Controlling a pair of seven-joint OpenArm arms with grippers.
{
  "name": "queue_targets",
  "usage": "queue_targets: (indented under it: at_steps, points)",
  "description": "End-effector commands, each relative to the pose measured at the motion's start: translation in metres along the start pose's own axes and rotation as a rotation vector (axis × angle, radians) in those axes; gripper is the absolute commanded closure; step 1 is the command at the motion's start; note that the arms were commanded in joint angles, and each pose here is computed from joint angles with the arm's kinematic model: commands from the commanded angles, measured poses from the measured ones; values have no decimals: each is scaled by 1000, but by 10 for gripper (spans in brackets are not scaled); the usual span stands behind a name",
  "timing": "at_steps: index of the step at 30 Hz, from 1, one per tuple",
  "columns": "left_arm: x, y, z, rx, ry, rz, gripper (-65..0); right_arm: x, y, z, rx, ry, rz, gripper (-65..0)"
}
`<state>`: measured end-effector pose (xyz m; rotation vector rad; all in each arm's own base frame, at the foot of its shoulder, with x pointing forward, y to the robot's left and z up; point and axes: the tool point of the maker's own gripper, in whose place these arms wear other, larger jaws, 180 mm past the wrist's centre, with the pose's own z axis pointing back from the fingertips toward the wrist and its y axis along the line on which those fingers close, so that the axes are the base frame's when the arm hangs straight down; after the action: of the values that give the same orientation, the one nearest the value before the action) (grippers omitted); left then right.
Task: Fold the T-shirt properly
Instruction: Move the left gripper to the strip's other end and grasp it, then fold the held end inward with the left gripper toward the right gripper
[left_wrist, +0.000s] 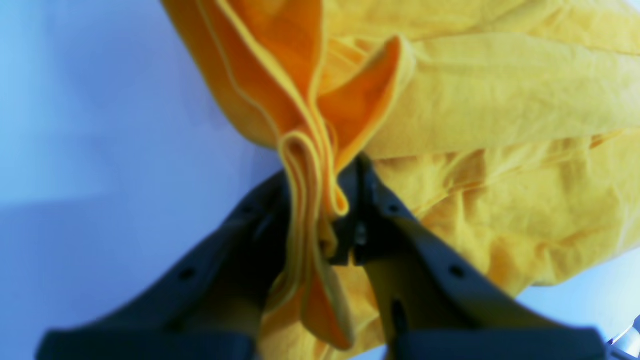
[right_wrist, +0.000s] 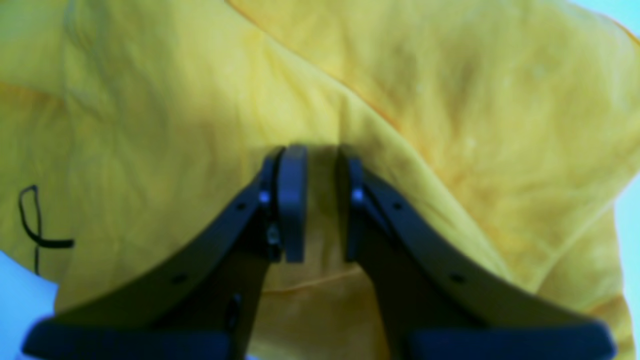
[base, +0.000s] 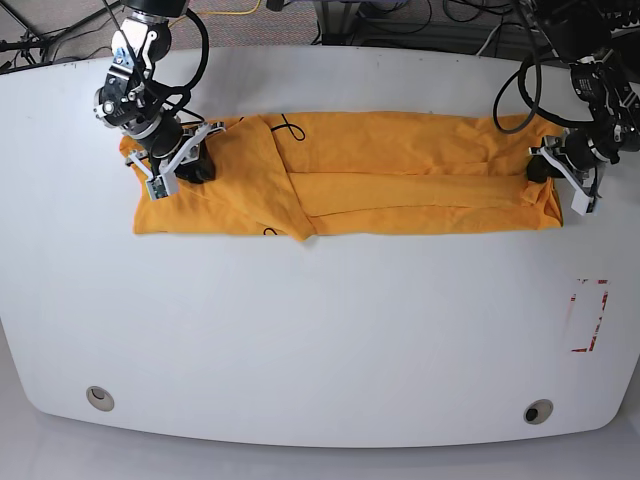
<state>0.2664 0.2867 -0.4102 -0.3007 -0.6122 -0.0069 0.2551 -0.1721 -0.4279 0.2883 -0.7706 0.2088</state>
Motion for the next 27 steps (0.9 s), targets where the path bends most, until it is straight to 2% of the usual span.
queue_targets:
  at_steps: [1, 10, 15, 18, 23, 27]
  points:
    - [16, 2, 8, 12, -35, -33, -24, -29, -4, 3, -20, 132, 8, -109]
    - [41, -13, 38, 69, -94, -188, -24, -29, -3, 2, -17, 131, 6, -109]
    - [52, -48, 44, 53, -97, -335, -24, -29, -3, 2, -17, 131, 6, -109]
    - [52, -79, 48, 22, -91, -445, -26, -29, -3, 2, -16, 130, 5, -109]
    - [42, -137, 37, -90, -59, -584, -28, -27, -3, 1, -16, 128, 7, -109]
    - [28, -183, 23, -210, -42, -635, -28, -29, -1, 1, -13, 131, 5, -109]
